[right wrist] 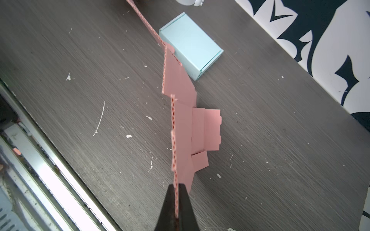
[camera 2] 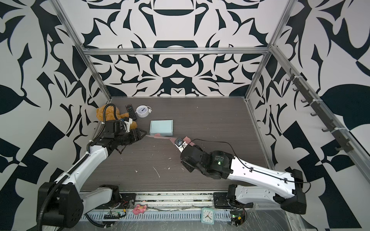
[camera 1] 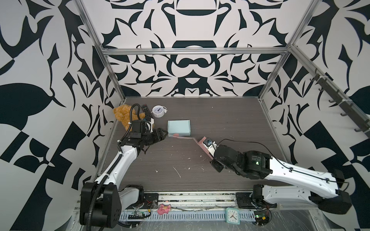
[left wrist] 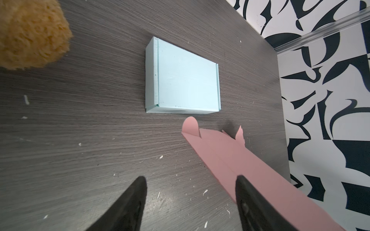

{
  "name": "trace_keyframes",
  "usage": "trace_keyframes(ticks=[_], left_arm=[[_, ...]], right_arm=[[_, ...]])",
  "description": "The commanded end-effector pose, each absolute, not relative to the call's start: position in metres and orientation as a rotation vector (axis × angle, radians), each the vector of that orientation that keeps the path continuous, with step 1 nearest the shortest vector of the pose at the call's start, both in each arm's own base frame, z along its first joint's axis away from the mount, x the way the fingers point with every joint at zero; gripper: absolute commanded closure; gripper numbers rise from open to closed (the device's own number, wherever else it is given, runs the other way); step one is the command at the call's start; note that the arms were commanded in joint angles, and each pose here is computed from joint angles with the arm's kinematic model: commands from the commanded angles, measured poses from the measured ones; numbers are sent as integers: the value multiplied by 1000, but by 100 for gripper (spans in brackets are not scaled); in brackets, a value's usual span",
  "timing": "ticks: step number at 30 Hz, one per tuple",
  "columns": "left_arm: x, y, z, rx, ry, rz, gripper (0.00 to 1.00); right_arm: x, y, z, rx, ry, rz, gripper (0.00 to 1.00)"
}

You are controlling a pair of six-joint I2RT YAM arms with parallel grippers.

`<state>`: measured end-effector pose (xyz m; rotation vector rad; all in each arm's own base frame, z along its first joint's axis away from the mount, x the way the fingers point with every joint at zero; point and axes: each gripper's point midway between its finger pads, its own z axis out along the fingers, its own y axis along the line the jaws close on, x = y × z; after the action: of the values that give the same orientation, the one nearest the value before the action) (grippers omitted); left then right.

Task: Fold the paper box
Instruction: 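Lift and drag the pink blank toward the robot with the right gripper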

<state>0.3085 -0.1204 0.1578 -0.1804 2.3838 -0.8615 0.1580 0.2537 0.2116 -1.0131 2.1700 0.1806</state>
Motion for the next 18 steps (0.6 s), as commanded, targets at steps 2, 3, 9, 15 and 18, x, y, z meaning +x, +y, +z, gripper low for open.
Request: trace_keyframes(ticks=[2, 3, 9, 15, 18], left_arm=[[304, -108, 174, -192, 2375, -772, 27], [303, -107, 178, -193, 2373, -765, 27], [294, -116, 195, -132, 2364, -830, 27], [282, -130, 187, -124, 2378, -959, 27], [275, -130, 178, -127, 2391, -966, 27]], right_arm=[[145, 266, 197, -1144, 2148, 142, 100], [142, 270, 194, -1174, 2142, 135, 100], [118, 291, 164, -1388, 2119, 104, 100], [101, 307, 133, -1594, 2068, 15, 99], [97, 312, 114, -1675, 2067, -23, 97]])
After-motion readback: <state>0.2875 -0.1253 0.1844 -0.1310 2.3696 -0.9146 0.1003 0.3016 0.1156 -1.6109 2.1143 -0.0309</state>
